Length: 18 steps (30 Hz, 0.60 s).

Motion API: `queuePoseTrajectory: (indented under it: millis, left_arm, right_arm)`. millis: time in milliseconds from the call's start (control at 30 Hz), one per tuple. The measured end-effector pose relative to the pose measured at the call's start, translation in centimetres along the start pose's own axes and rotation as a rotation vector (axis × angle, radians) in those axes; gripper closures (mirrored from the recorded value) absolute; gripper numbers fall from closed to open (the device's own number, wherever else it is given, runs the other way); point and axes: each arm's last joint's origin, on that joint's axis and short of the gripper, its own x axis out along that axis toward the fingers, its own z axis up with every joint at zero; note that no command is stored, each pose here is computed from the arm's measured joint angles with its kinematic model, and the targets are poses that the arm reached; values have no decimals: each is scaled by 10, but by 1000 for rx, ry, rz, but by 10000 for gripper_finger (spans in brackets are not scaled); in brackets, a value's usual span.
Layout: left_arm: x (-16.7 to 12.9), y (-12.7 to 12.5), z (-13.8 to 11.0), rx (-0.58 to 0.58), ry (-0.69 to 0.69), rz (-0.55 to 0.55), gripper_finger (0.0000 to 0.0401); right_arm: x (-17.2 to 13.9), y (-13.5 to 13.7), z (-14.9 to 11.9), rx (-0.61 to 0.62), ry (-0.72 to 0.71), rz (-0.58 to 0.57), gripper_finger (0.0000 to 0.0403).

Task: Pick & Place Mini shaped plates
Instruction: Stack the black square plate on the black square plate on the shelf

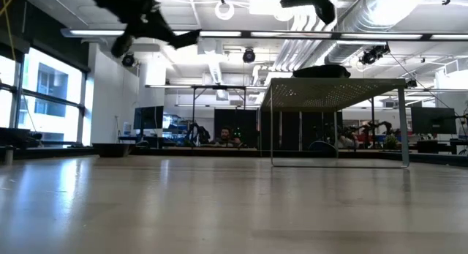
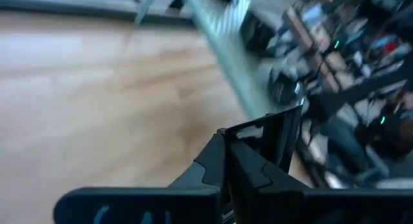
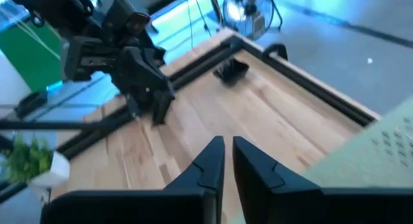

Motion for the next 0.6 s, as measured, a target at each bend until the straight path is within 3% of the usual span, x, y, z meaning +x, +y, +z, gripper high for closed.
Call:
queuePoseTrajectory:
  millis: [367, 600]
  left_arm:
    - [47, -31, 31, 108, -189, -26, 401]
    - [54, -47, 40, 180, -221, -33, 401]
  right_arm:
    - [56, 17, -10, 8, -36, 13, 310]
    - [72, 22, -10, 31, -88, -28, 304]
